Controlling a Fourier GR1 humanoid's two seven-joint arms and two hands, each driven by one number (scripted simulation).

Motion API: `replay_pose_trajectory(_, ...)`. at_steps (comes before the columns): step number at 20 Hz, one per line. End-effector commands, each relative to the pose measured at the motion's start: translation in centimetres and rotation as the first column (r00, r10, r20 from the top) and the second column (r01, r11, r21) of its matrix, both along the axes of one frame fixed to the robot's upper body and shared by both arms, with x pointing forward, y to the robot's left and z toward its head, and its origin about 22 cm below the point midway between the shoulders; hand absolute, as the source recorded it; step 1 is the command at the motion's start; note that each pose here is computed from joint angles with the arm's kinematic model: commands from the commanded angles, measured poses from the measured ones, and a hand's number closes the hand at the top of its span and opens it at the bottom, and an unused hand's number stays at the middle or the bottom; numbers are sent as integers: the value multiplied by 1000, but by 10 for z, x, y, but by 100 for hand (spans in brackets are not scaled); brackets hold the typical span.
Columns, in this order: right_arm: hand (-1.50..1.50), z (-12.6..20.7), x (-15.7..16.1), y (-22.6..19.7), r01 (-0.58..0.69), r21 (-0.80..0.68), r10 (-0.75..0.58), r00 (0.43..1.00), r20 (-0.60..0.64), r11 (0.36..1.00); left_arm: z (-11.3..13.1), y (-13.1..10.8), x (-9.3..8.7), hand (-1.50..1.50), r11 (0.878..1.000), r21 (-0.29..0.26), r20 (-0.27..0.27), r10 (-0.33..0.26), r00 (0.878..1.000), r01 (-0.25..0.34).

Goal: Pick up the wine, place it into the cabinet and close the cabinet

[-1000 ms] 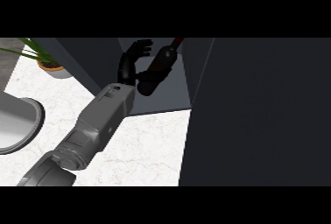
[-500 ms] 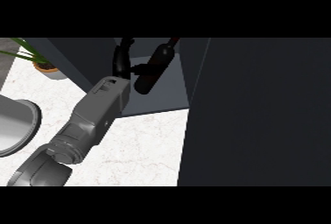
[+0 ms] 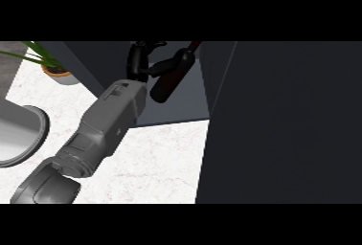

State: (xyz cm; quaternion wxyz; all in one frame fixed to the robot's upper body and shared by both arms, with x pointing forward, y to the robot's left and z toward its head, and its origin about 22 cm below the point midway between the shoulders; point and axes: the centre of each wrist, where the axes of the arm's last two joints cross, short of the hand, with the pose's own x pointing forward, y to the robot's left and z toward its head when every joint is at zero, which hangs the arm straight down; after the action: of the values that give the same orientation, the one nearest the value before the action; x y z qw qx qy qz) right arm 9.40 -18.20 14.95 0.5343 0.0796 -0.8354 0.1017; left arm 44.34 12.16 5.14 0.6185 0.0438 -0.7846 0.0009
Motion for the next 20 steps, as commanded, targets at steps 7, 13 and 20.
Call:
replay_pose_trajectory(7, -150, 32, -26, -9, -25, 72, 28, 998, -50, 997, 3, -26, -4, -150, 971, -149, 68, -178, 982, 186)
replay_pose_trajectory(13, -150, 34, -22, -9, -25, 80, 29, 999, -45, 996, 6, -35, -5, -150, 964, -163, 49, -207, 977, 212)
replay_pose_trajectory(20, -150, 43, -36, -14, 22, 87, -16, 997, -72, 996, 6, -35, -7, -150, 953, -183, 47, -239, 970, 243)
